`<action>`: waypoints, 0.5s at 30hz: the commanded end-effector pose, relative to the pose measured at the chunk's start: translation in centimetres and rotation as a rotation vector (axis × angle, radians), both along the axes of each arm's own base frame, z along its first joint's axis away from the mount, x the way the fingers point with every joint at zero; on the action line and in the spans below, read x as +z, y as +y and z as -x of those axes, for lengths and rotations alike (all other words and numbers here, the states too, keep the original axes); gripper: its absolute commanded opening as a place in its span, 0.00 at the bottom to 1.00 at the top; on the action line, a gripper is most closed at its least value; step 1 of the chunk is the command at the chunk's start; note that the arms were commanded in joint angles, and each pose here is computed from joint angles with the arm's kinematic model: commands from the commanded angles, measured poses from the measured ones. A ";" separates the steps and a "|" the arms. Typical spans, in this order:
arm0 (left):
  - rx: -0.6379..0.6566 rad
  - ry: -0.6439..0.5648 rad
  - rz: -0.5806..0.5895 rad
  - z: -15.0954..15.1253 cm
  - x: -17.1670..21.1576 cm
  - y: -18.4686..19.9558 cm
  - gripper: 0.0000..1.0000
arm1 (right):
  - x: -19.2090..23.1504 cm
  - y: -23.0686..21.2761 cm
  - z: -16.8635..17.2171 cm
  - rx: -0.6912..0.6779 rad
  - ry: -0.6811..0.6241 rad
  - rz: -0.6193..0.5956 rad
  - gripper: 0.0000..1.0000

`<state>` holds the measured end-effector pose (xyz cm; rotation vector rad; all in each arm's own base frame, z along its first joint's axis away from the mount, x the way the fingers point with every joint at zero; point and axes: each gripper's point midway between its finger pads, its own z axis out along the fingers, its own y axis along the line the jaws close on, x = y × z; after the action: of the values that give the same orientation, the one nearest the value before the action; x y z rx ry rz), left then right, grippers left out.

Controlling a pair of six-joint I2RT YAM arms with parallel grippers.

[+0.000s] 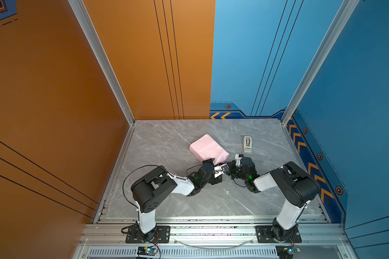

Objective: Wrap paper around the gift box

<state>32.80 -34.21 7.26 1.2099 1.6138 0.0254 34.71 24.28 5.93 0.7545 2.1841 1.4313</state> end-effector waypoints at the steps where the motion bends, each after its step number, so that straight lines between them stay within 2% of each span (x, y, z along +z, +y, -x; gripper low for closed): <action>1: 0.094 0.077 -0.018 0.9 -3.4 1.6 0.99 | 1.1 0.1 -0.4 0.009 -0.033 0.000 0.00; 6: 0.129 0.059 0.021 0.0 -4.2 1.7 0.96 | 1.1 0.0 -0.3 0.008 -0.030 0.001 0.00; 9: 0.140 0.066 0.040 -0.3 -5.2 1.9 0.89 | 1.2 -0.1 -0.3 0.005 -0.034 0.000 0.00; 11: 0.140 0.062 0.039 -0.4 -5.8 1.9 0.88 | 1.3 -0.1 -0.3 0.006 -0.035 0.000 0.00; 12: 0.138 0.063 0.035 -0.3 -6.0 1.9 0.81 | 1.3 -0.1 -0.4 0.006 -0.036 0.000 0.00; 15: 0.143 0.067 0.029 -0.3 -6.7 2.3 0.72 | 1.4 -0.1 -0.4 0.005 -0.035 -0.002 0.00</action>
<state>34.87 -34.07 7.68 0.9595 1.5780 0.0371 35.02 24.07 6.55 0.7511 2.1637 1.4368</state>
